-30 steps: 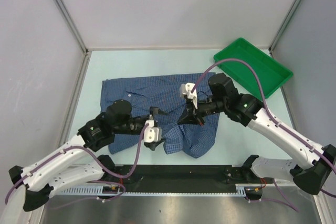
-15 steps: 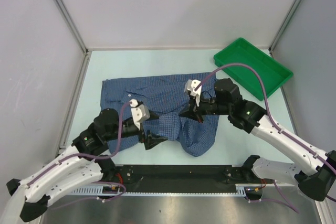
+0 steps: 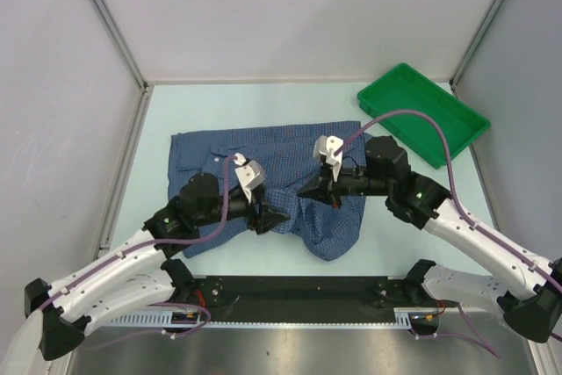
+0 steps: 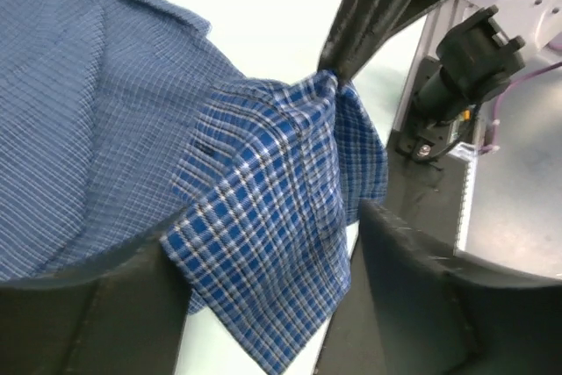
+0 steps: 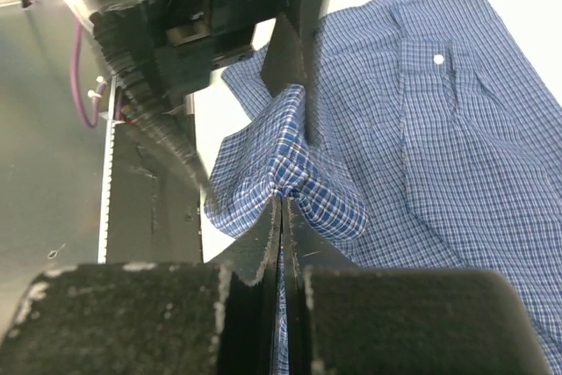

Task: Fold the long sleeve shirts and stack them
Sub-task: Fold the shirt

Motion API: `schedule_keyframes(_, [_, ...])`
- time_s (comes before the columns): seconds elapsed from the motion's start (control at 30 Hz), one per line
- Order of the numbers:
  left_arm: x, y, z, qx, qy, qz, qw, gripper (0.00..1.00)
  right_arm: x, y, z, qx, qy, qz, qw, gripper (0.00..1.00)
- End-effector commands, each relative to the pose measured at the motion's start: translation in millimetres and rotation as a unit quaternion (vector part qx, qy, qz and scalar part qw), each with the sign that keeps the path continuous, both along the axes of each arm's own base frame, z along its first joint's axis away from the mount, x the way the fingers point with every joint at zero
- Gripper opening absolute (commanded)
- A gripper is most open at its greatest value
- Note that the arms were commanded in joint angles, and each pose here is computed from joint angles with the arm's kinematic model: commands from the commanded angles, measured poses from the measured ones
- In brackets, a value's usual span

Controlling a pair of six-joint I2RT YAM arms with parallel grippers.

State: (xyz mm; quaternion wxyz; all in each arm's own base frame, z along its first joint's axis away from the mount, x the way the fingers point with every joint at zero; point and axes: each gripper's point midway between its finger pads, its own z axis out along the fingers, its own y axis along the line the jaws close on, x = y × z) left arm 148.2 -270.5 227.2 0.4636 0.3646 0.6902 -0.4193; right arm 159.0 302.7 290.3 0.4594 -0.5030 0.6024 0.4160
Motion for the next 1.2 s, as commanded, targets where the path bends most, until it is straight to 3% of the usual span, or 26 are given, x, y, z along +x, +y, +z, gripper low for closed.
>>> schedule_keyframes(0.0, [-22, -8, 44, -0.041, -0.095, -0.097, 0.990, 0.31, -9, 3, 25, 0.045, -0.036, 0.018, 0.998, 0.00])
schedule_keyframes(0.03, [-30, -7, 44, -0.030, -0.110, -0.125, 0.986, 0.13, -7, 4, 24, 0.044, -0.034, 0.014, 0.998, 0.00])
schedule_keyframes(0.07, [-35, -7, 48, -0.024, -0.128, -0.147, 0.980, 0.00, -4, 4, 23, 0.042, -0.032, 0.008, 0.999, 0.10])
schedule_keyframes(0.1, [-35, -7, 61, -0.016, -0.186, -0.168, 0.968, 0.00, 6, 0, 22, 0.040, -0.024, -0.014, 0.999, 0.17])
schedule_keyframes(0.17, [-31, -6, 43, 0.039, -0.191, -0.193, 0.962, 0.00, 19, -5, 18, 0.037, -0.010, -0.037, 0.999, 0.37])
schedule_keyframes(0.2, [-21, -6, 51, 0.059, -0.226, -0.188, 0.954, 0.00, 37, -16, 17, 0.039, 0.005, -0.070, 0.997, 0.46])
schedule_keyframes(0.23, [-11, -1, 42, 0.090, -0.214, -0.176, 0.957, 0.00, 45, -23, 15, 0.039, 0.014, -0.085, 0.996, 0.69])
schedule_keyframes(0.33, [28, -1, 31, 0.145, -0.186, -0.147, 0.961, 0.00, 86, -58, 6, 0.025, 0.044, -0.164, 0.985, 0.82])
schedule_keyframes(0.47, [101, 2, 32, 0.188, -0.116, -0.046, 0.974, 0.00, 118, -98, -10, -0.032, 0.077, -0.217, 0.973, 0.82])
schedule_keyframes(0.5, [122, 2, 6, 0.217, -0.072, -0.029, 0.973, 0.00, 124, -105, -24, -0.055, 0.092, -0.221, 0.969, 0.82])
schedule_keyframes(0.6, [175, 18, 5, 0.212, 0.015, 0.058, 0.975, 0.00, 122, -134, -59, -0.124, 0.122, -0.227, 0.958, 0.81])
schedule_keyframes(0.73, [233, 41, -37, 0.197, 0.159, 0.138, 0.958, 0.00, 97, -155, -95, -0.180, 0.148, -0.213, 0.949, 0.64])
schedule_keyframes(0.93, [265, 75, -76, 0.185, 0.267, 0.239, 0.915, 0.00, 69, -155, -123, -0.222, 0.107, -0.186, 0.951, 0.47])
schedule_keyframes(1.07, [266, 104, -95, 0.175, 0.322, 0.315, 0.875, 0.00, 55, -137, -133, -0.255, 0.042, -0.158, 0.953, 0.46])
schedule_keyframes(1.17, [267, 122, -94, 0.174, 0.317, 0.357, 0.861, 0.00, 49, -127, -139, -0.272, -0.008, -0.147, 0.951, 0.48])
